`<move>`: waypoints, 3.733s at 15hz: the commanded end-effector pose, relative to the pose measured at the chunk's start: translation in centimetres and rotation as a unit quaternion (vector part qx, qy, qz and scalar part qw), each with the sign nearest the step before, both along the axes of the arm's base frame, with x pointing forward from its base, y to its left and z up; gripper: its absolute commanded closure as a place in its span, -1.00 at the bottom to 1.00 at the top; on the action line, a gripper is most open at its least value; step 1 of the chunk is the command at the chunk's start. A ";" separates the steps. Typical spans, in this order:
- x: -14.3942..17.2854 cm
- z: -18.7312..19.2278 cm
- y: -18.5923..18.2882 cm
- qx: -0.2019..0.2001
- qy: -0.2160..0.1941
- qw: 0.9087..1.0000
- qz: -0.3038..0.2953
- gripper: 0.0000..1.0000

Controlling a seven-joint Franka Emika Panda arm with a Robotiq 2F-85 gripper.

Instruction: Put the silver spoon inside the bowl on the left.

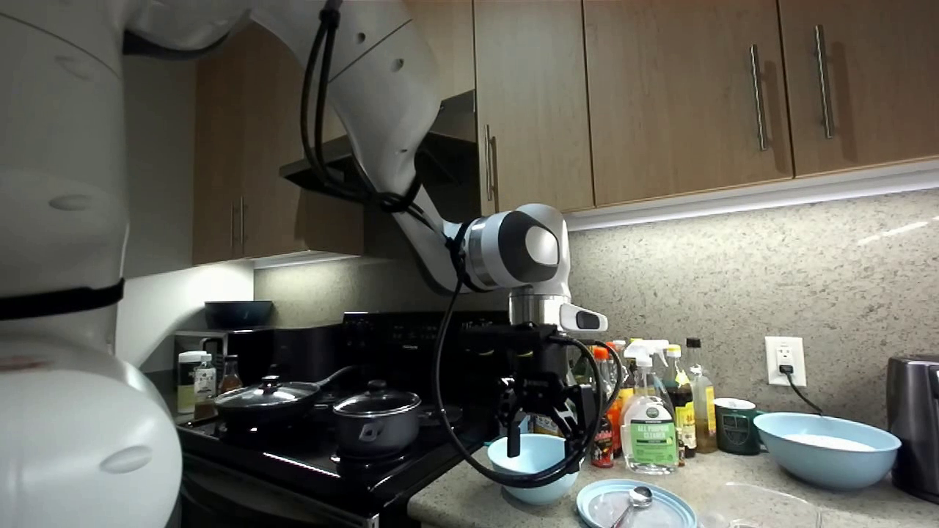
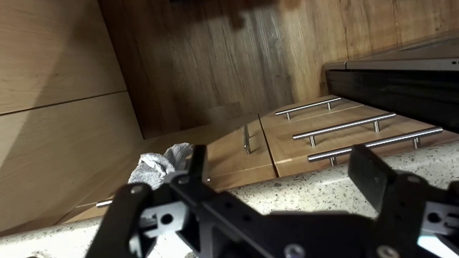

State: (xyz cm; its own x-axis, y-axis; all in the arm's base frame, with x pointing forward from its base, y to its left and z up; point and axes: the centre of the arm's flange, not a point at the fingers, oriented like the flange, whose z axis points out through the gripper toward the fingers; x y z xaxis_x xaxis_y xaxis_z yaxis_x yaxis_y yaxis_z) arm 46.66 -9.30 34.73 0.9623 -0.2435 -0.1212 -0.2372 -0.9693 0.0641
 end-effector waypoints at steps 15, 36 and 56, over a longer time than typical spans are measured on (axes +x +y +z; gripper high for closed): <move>10.5 -1.9 -6.4 -0.041 0.004 0.999 0.028 -1.00; 18.5 -6.0 -4.8 0.058 0.040 0.992 0.103 -1.00; 21.3 -11.3 -6.2 0.030 0.091 0.988 0.117 -1.00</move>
